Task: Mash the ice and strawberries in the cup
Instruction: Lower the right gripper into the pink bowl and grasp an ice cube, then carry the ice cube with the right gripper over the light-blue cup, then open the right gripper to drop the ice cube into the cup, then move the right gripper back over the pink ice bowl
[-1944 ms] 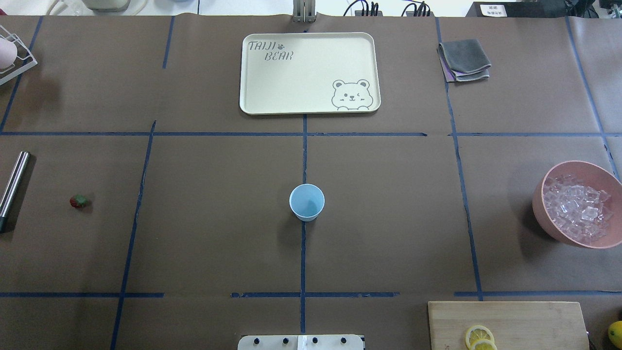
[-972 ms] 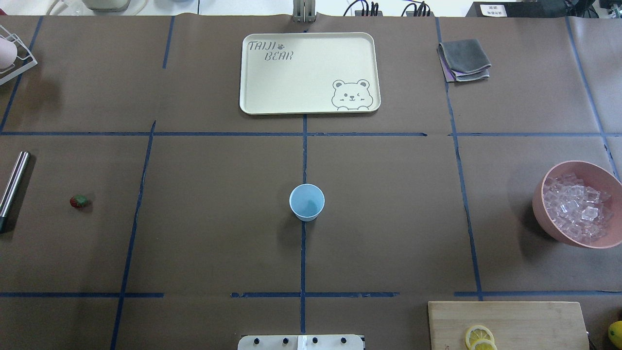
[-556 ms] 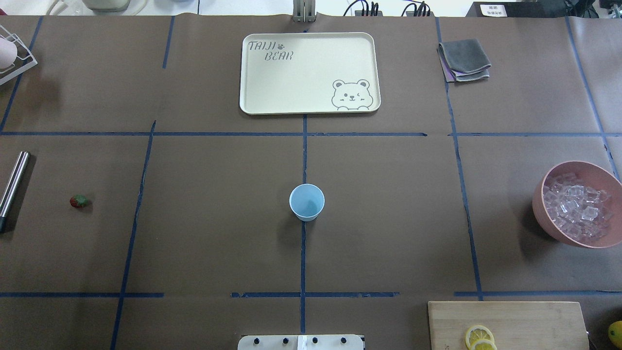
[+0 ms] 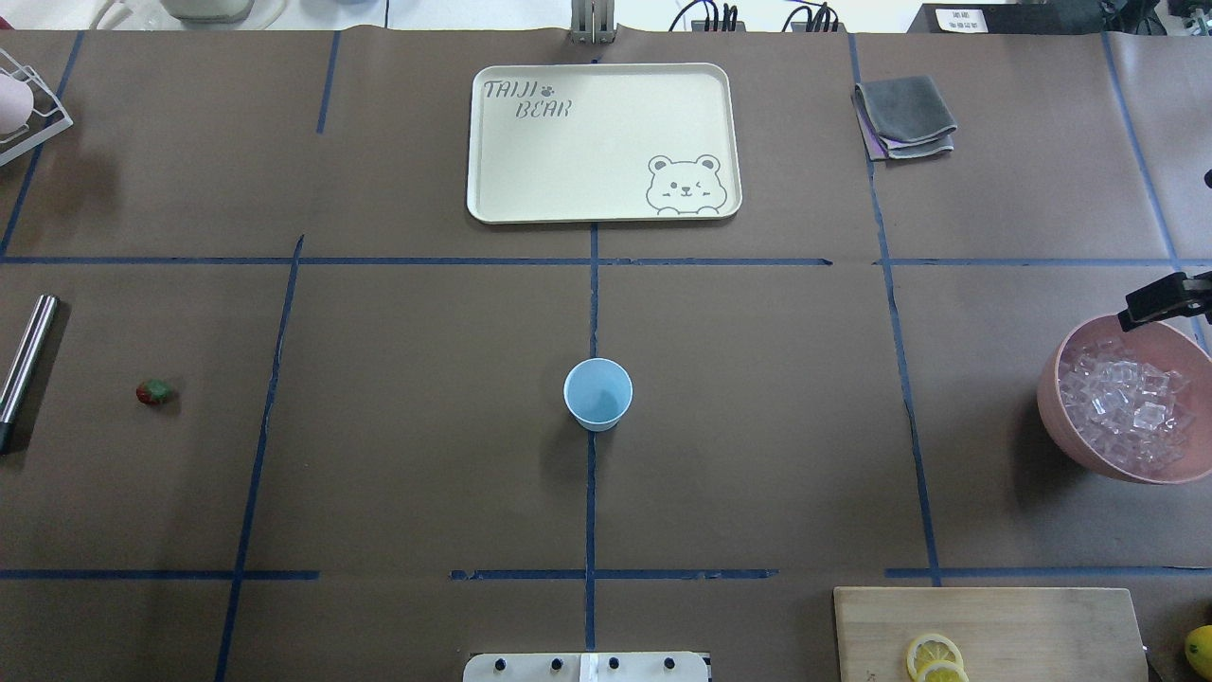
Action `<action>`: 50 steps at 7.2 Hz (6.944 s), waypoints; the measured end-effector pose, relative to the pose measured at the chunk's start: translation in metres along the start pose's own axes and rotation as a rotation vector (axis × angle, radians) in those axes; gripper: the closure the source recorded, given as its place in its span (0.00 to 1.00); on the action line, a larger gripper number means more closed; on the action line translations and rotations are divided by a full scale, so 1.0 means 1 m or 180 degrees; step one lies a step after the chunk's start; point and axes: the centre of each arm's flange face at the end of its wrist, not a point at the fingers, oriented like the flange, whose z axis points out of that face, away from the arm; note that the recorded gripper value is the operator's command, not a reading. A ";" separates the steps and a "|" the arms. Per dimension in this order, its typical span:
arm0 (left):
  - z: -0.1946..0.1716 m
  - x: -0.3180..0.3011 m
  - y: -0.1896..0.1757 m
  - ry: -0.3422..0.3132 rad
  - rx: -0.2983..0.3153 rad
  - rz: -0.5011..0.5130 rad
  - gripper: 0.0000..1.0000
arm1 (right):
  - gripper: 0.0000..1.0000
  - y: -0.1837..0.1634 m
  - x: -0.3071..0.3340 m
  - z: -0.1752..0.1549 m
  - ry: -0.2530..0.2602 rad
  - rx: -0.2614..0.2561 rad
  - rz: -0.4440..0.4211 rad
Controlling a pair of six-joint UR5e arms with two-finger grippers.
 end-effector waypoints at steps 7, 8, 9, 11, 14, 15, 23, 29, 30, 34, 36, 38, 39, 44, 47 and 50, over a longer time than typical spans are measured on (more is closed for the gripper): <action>0.000 0.000 0.000 0.0000 0.0002 0.0004 0.00 | 0.24 0.011 -0.003 0.059 0.0194 -0.0121 -0.0211; 0.000 0.000 -0.001 -0.0002 0.0001 0.0004 0.00 | 0.25 0.014 -0.003 0.061 0.0195 -0.0145 -0.0220; 0.000 0.000 -0.001 -0.0002 0.0002 0.0004 0.00 | 0.27 0.016 -0.003 0.063 0.0197 -0.0165 -0.0224; 0.000 0.001 -0.001 0.0000 0.0004 0.0007 0.00 | 0.54 0.019 0.000 0.066 0.0206 -0.0200 -0.0222; -0.001 0.001 -0.001 0.0000 0.0008 0.0010 0.00 | 0.92 0.023 0.001 0.067 0.0189 -0.0240 -0.0212; -0.001 0.001 -0.001 0.0000 0.0008 0.0010 0.00 | 0.96 0.023 0.000 0.067 0.0179 -0.0245 -0.0213; -0.001 0.002 -0.002 0.0010 0.0025 0.0024 0.00 | 1.00 -0.030 -0.120 -0.043 -0.0390 0.0490 -0.0526; -0.004 0.005 -0.003 0.0006 0.0049 0.0054 0.00 | 0.98 -0.017 -0.457 -0.036 -0.0326 0.0291 0.0023; -0.003 0.004 -0.003 0.0007 0.0043 0.0051 0.00 | 0.98 -0.007 -0.503 -0.029 -0.0300 0.0333 0.0124; -0.002 0.004 -0.003 0.0013 0.0039 0.0055 0.00 | 0.67 -0.002 -0.583 0.000 -0.0166 0.0342 0.0294; -0.002 0.004 -0.003 0.0013 0.0040 0.0057 0.00 | 0.00 0.003 -0.584 0.014 -0.0104 0.0299 0.0285; -0.002 0.004 -0.004 0.0013 0.0040 0.0059 0.00 | 0.00 0.006 -0.584 0.018 -0.0096 0.0286 0.0280; -0.002 0.005 -0.004 0.0013 0.0038 0.0063 0.00 | 0.00 0.006 -0.584 0.018 -0.0096 0.0286 0.0280; 0.000 0.006 -0.004 0.0016 0.0024 0.0074 0.00 | 0.00 -0.027 -0.478 -0.005 -0.0054 0.0389 0.0181; 0.002 0.008 -0.005 0.0020 0.0011 0.0088 0.00 | 0.00 -0.017 -0.311 -0.039 -0.0046 0.0228 -0.0328; 0.002 0.008 -0.005 0.0023 0.0010 0.0094 0.00 | 0.02 -0.002 -0.147 -0.045 -0.0152 0.0077 -0.0843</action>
